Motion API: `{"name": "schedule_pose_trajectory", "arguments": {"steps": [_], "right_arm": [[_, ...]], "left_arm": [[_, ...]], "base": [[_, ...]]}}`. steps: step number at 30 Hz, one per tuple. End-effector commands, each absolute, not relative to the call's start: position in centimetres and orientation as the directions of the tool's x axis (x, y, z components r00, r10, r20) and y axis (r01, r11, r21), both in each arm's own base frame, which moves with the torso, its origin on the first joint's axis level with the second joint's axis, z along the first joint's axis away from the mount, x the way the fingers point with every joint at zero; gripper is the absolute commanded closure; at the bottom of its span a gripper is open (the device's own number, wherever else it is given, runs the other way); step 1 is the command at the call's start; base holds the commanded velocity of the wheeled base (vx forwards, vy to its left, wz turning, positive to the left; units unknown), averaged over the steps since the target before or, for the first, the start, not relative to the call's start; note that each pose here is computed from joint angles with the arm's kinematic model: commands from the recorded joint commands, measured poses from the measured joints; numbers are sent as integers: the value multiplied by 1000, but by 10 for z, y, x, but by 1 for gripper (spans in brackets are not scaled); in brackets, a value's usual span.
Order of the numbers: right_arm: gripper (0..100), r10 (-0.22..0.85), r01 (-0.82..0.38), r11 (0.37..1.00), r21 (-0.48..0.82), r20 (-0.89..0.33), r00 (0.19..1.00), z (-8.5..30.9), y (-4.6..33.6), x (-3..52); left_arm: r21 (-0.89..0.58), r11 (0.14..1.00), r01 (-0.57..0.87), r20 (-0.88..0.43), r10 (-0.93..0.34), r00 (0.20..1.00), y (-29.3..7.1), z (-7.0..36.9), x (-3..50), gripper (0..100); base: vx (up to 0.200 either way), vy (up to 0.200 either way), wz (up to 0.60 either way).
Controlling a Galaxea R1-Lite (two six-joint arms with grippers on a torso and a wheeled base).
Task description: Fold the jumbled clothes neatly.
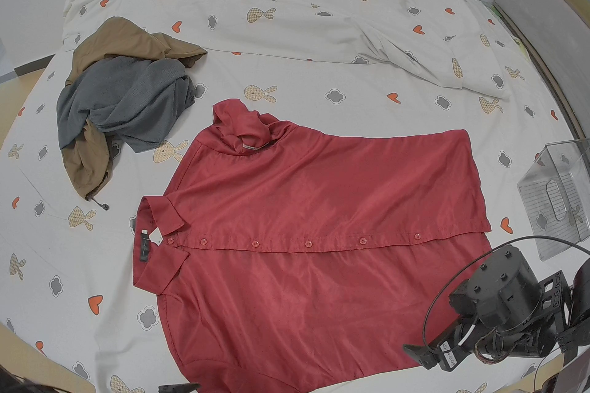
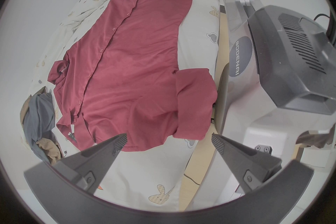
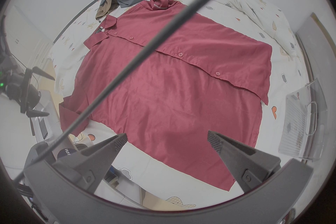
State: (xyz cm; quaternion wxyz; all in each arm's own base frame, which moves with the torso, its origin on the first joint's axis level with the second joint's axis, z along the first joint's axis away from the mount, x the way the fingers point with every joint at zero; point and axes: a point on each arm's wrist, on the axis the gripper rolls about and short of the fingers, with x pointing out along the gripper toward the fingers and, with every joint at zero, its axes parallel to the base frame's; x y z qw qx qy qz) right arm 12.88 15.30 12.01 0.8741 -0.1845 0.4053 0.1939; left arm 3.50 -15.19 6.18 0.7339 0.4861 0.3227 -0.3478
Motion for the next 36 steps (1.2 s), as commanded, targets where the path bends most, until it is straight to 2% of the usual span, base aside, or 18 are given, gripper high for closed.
{"name": "schedule_pose_trajectory", "arguments": {"steps": [1, 12, 13, 15, 27, 36], "right_arm": [[0, 178, -485, 858, -169, -788, 590, 117, 154, 131], [0, 176, -482, 859, -169, -789, 589, 117, 154, 131], [0, 169, -483, 859, -172, -794, 584, 115, 155, 132], [0, 168, -483, 859, -173, -795, 583, 114, 156, 133], [0, 167, -483, 858, -173, -795, 583, 114, 156, 133], [0, 164, -478, 861, -172, -795, 583, 114, 156, 134]], "left_arm": [[568, 211, 796, -790, -132, 598, -174, 30, 15, 0], [582, 186, 792, -785, -127, 607, -183, 27, 12, 0], [663, 167, 729, -728, -82, 681, -187, 18, 13, 0], [708, 163, 688, -687, -68, 723, -190, 13, 14, 0], [717, 118, 687, -687, -44, 725, -194, -5, 4, 0], [724, 115, 680, -682, -24, 731, -197, -14, 3, 0]], "base": [[0, 0, 0], [0, 0, 0], [0, 0, 0], [0, 0, 0], [0, 0, 0], [0, 0, 0]]}}
